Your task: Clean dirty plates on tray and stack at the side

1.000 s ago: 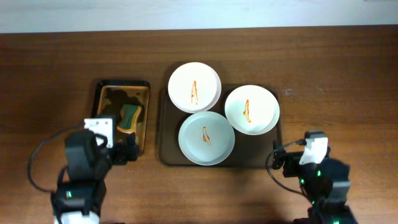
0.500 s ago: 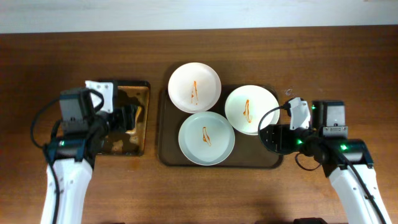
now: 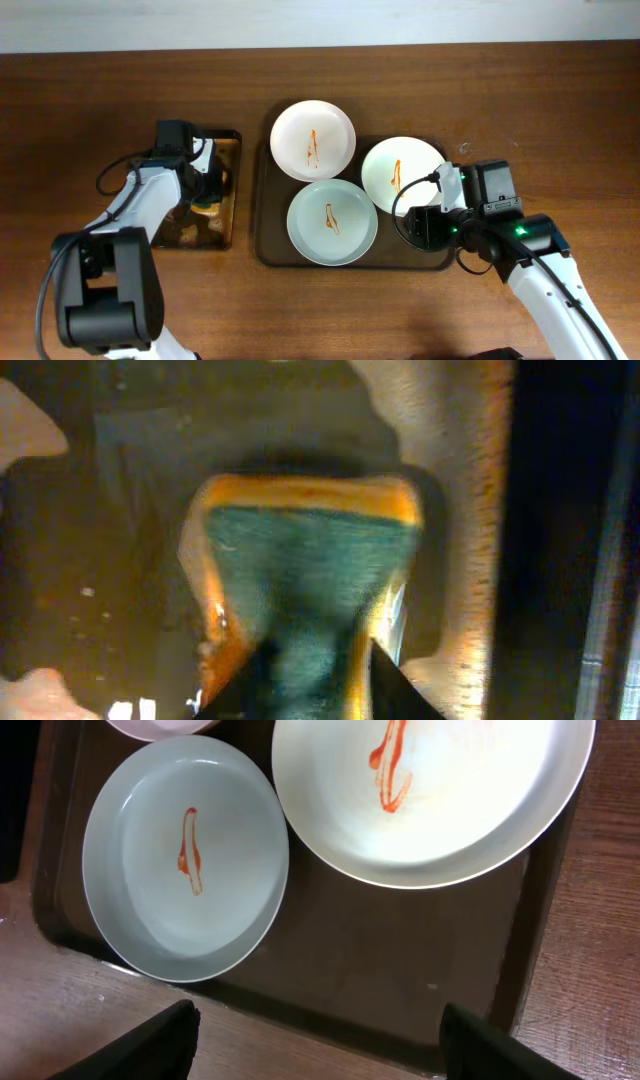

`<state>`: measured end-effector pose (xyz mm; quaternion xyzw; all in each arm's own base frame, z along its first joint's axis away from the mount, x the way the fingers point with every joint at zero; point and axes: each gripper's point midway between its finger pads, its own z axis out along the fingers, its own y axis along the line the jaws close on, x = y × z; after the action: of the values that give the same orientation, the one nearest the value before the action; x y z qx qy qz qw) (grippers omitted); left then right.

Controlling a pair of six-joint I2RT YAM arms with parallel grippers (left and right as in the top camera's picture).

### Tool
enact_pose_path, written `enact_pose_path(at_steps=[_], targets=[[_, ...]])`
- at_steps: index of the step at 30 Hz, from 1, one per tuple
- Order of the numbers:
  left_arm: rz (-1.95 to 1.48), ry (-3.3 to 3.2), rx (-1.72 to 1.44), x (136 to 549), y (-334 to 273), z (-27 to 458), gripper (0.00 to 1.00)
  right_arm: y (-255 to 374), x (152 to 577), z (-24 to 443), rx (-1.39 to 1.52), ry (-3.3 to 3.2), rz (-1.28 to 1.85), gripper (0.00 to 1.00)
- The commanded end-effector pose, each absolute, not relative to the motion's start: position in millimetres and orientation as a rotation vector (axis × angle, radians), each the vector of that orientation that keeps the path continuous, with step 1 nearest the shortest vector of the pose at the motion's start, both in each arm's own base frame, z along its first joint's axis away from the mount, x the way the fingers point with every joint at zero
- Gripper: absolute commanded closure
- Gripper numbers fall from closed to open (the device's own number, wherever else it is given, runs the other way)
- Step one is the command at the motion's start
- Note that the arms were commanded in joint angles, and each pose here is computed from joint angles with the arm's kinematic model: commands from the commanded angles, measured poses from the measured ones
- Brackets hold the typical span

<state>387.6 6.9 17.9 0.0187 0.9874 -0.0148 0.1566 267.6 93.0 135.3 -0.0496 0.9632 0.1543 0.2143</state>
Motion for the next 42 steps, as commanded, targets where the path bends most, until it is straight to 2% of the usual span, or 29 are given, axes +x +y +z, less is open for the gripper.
enact_pose_path(at_steps=[1, 5, 7, 9, 16, 23, 24, 25, 28, 29, 30, 34, 39, 42], targets=[[0.013, 2.886, 0.064, 382.4, 13.8, 0.7, 1.0, 93.0, 271.2, 139.3, -0.135, 2.66, 0.411, 0.22], [0.018, 2.789, 0.01, 399.0, 15.2, 39.9, 1.0, 93.0, 271.2, 139.3, -0.136, 2.66, 0.411, 0.22], [0.013, 2.691, -0.036, 407.4, 15.9, 77.5, 1.0, 93.0, 271.2, 139.3, -0.136, 2.66, 0.411, 0.22], [0.012, 2.669, -0.04, 405.5, 15.7, 89.8, 1.0, 93.0, 271.3, 139.3, -0.137, 2.659, 0.411, 0.22], [0.001, 2.837, -0.078, 387.2, 15.0, 29.1, 1.0, 93.0, 271.2, 139.3, -0.137, 2.66, 0.411, 0.21], [0.005, 2.882, -0.079, 387.4, 15.5, 2.7, 1.0, 93.0, 270.6, 139.0, -0.136, 2.663, 0.412, 0.21], [0.005, 2.882, -0.079, 387.4, 15.5, 2.3, 0.82, 92.9, 270.1, 138.8, -0.136, 2.665, 0.412, 0.21], [0.005, 2.881, -0.079, 387.6, 15.6, 2.3, 0.72, 92.8, 269.6, 138.5, -0.135, 2.667, 0.411, 0.21], [0.005, 2.883, -0.079, 387.3, 15.5, 2.3, 0.63, 92.7, 269.4, 138.2, -0.135, 2.668, 0.411, 0.21], [0.003, 2.882, -0.076, 387.5, 14.6, 2.3, 0.76, 92.7, 269.4, 138.2, -0.135, 2.668, 0.411, 0.21], [0.003, 2.882, -0.075, 387.5, 14.1, 2.3, 1.0, 92.7, 269.6, 138.2, -0.135, 2.668, 0.411, 0.21], [0.002, 2.856, -0.077, 389.8, 15.1, 14.2, 1.0, 93.3, 272.7, 139.7, -0.137, 2.653, 0.411, 0.21], [0.005, 2.673, -0.076, 401.2, 16.3, 87.6, 1.0, 98.5, 275.9, 130.6, -0.144, 2.679, 0.445, 0.21], [0.005, 2.639, -0.074, 399.1, 16.1, 104.0, 1.0, 117.2, 279.7, 117.7, -0.171, 2.712, 0.587, 0.23]])
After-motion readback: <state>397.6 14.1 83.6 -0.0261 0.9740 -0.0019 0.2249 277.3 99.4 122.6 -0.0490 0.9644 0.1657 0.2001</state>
